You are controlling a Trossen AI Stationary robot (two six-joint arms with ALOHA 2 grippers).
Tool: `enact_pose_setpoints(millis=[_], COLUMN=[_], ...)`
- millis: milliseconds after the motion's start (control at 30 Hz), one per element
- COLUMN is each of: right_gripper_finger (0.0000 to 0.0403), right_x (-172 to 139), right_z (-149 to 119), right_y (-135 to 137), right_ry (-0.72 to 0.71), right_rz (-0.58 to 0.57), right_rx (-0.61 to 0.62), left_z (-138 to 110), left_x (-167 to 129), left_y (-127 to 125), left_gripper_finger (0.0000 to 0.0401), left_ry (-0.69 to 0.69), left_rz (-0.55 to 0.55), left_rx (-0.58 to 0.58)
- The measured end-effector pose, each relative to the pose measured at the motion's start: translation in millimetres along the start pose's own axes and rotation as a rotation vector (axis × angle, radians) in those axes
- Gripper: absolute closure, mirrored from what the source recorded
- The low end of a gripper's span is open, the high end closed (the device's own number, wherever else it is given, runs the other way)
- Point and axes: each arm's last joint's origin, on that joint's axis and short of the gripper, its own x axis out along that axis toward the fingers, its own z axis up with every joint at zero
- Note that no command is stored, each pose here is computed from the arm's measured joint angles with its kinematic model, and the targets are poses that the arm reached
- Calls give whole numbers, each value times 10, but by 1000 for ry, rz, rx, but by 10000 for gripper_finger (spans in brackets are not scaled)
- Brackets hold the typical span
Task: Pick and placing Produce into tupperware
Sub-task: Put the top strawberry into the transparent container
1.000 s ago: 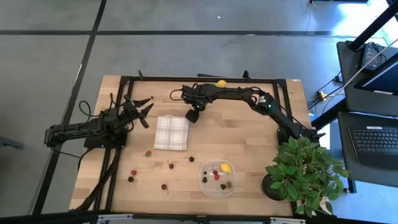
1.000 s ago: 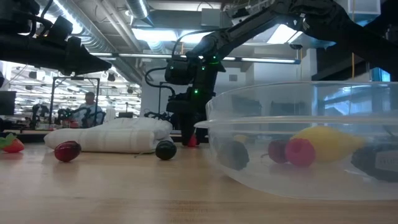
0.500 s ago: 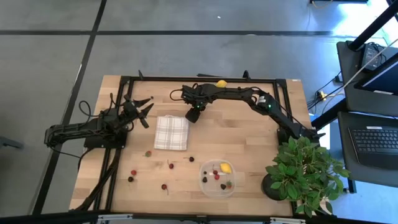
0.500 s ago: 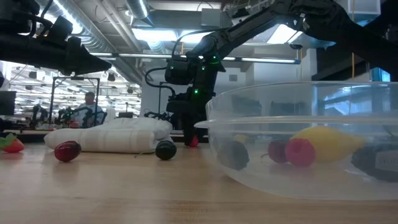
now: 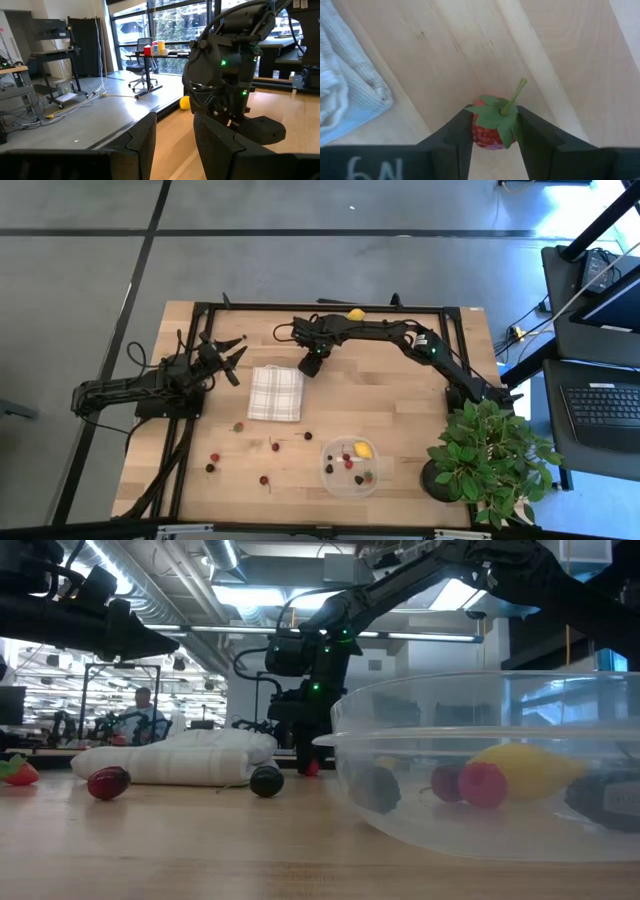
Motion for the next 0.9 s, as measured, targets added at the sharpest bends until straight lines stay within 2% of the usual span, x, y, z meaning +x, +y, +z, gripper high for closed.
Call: enact_pose_setpoints(millis=[200, 433, 633, 900], right_gripper_finger=[271, 271, 271, 271], right_x=[-147, -542, -861, -966], right_z=[-9, -59, -254, -661], right_y=[96, 365, 813, 1496], right_ry=[46, 132, 206, 250], right_rz=[-5, -16, -11, -13], right_rx=[-42, -73, -111, -196], left_z=[0, 0, 0, 0], left_x=[0, 0, 0, 0], left_y=[0, 0, 0, 0], left_gripper_finger=[275, 275, 275, 275], left_ry=[0, 0, 0, 0], left_rz=[0, 0, 0, 0], left_rx=[0, 0, 0, -1])
